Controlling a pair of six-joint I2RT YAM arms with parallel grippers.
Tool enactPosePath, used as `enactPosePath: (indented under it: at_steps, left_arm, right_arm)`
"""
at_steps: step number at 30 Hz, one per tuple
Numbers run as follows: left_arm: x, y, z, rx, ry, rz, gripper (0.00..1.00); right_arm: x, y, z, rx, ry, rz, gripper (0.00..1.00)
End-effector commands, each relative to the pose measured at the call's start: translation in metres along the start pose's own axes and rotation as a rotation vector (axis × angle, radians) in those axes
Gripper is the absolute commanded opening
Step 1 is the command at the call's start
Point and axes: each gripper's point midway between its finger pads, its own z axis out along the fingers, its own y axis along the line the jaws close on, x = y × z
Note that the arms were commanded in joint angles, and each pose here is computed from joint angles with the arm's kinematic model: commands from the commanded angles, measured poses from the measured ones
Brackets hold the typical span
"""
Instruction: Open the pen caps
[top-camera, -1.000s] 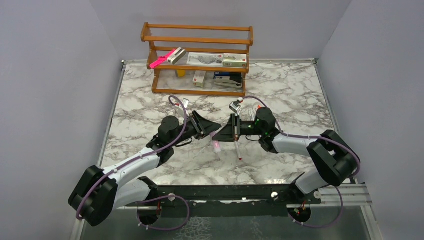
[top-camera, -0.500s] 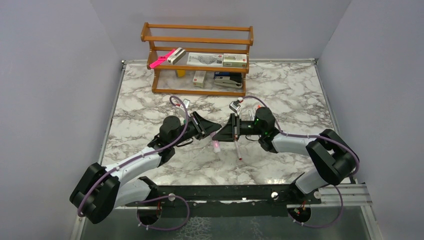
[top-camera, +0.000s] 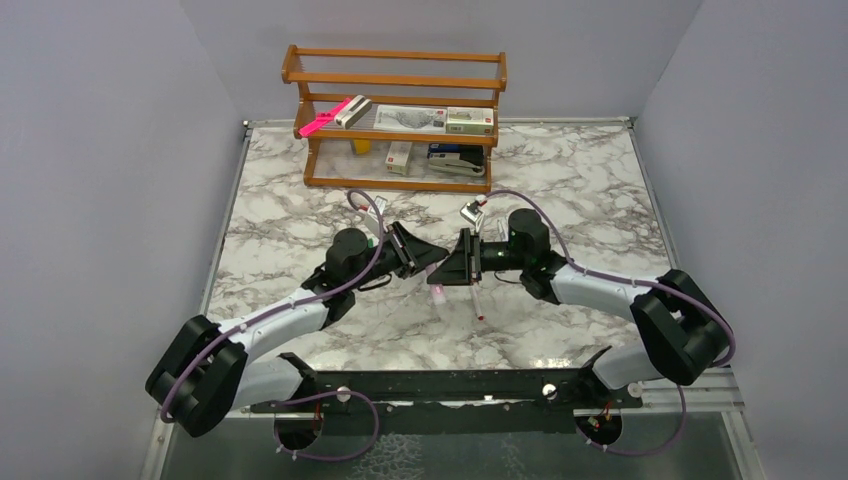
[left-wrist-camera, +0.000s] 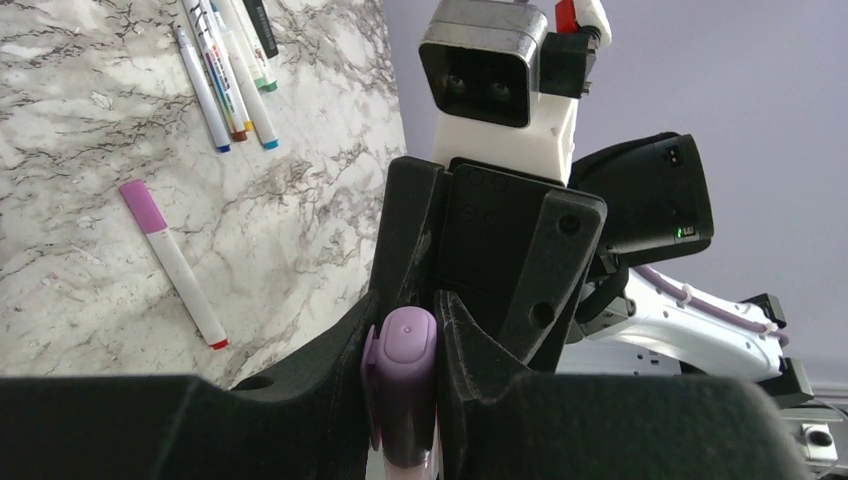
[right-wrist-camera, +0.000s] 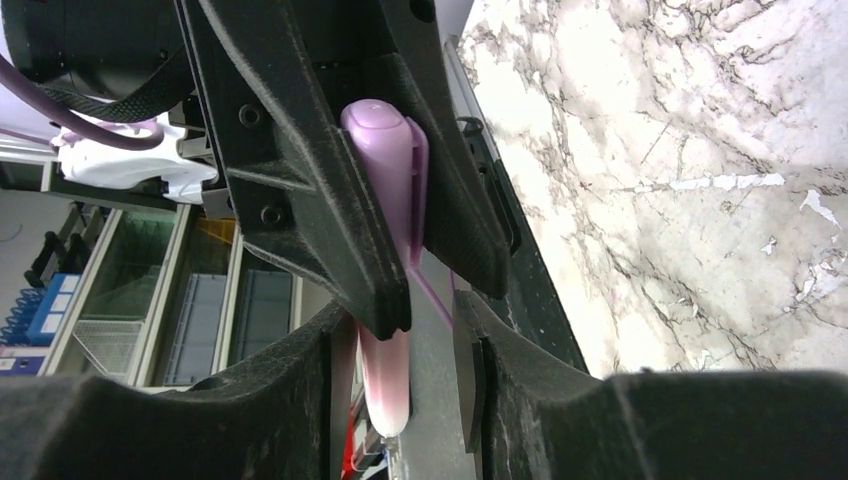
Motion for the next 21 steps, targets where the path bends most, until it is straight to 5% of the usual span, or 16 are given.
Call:
enactPosePath:
  at_steps: [1,11,18,21]
  left_arm:
    - [-0.006,-0.024,0.009,0.069,-0.016,0.024,0.00]
    - [0.000,-0.029,0.022,0.085,-0.023,0.038,0.00]
    - [-0.003,-0.032,0.024,0.093,-0.058,0.048,0.00]
    - [-0.005,-0.032,0.024,0.095,-0.067,0.065,0.00]
  right_arm:
    - [-0.003,0.004,0.004,-0.017,-0.007,0.001,0.40]
    - [-0.007,0.010,0.009,-0.063,-0.027,0.042,0.39]
    - [0.001,0.003,0.007,-0.051,-0.031,0.066,0.02]
    - [0.009,0.000,0.005,-0.048,-0.023,0.072,0.01]
